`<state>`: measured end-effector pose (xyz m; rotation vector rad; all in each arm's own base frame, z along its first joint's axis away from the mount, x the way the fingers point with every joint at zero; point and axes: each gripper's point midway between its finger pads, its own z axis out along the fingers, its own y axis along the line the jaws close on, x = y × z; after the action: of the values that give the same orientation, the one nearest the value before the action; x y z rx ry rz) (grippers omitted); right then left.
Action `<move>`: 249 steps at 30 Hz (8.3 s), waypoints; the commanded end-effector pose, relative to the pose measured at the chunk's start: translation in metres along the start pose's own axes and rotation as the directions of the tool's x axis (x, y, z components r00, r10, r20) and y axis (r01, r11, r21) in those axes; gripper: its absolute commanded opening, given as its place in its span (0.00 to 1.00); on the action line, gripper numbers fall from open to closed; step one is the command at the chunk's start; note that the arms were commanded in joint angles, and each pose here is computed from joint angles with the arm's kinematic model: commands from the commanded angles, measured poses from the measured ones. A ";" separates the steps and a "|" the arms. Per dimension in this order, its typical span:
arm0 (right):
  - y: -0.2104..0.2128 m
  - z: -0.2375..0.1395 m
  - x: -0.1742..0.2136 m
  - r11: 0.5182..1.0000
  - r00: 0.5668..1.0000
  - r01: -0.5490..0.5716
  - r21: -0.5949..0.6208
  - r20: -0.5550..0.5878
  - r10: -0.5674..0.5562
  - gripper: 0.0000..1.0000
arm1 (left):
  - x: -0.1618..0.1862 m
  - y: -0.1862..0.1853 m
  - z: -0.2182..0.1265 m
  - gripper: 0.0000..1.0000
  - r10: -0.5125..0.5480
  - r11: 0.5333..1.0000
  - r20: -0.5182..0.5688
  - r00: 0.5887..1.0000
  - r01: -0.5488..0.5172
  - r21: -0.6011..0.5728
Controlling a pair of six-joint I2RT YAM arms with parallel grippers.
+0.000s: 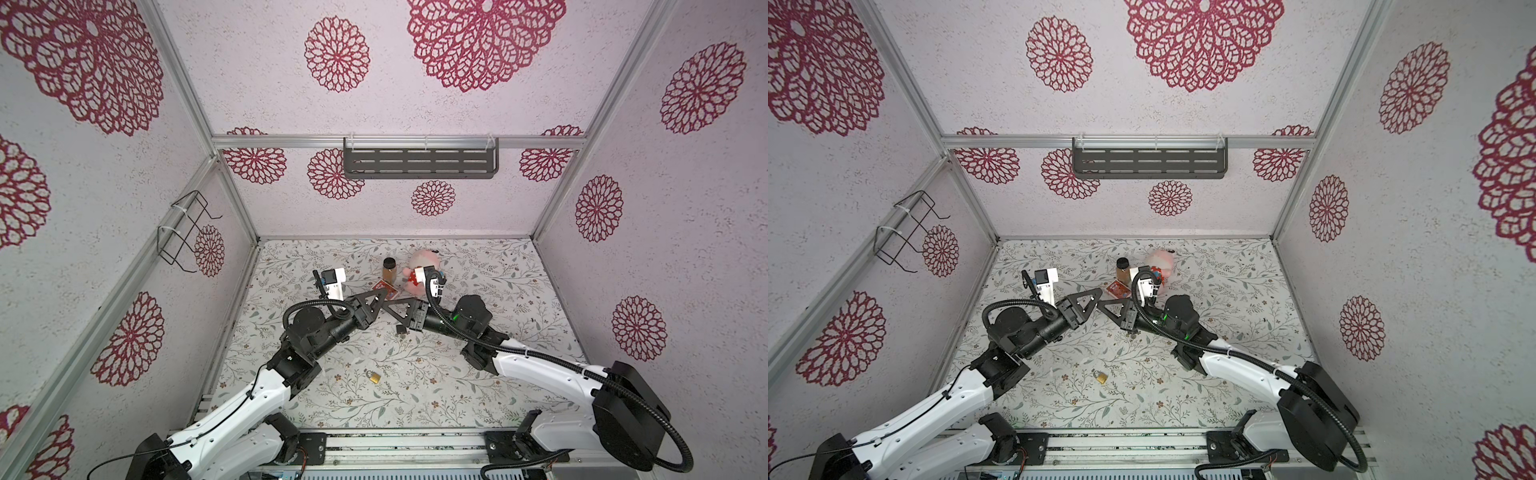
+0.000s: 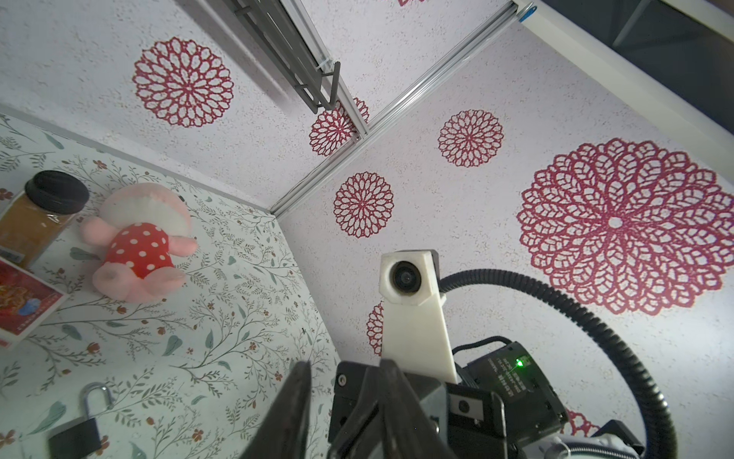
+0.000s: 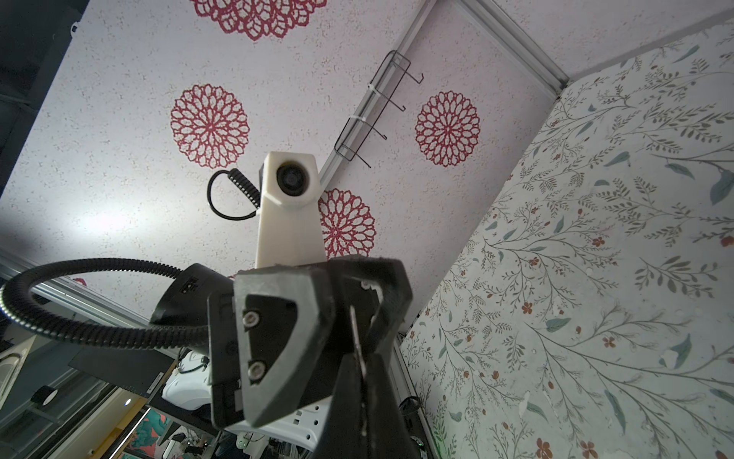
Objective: Unlock with the key
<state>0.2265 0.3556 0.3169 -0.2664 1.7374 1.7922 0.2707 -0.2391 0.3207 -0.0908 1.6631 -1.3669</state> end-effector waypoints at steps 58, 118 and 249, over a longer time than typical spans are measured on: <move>-0.164 -0.131 0.116 0.847 0.967 -0.082 0.526 -0.163 0.195 0.00 | 0.225 0.196 -0.083 0.62 -0.452 0.197 -0.116 0.885 -0.027 -0.980; -0.169 -0.137 0.112 0.836 0.966 -0.100 0.539 -0.149 0.211 0.00 | 0.217 0.197 -0.075 0.24 -0.419 0.180 -0.219 0.881 -0.156 -0.971; -0.072 -0.024 0.061 0.943 0.978 -0.147 0.298 0.185 0.094 0.00 | 0.147 0.068 0.023 0.00 -0.617 0.589 -0.008 0.787 0.454 -0.668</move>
<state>0.2119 0.3331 0.1618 0.0899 2.1056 1.2971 0.2468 -0.2721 0.1493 -1.0236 2.3790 -0.9010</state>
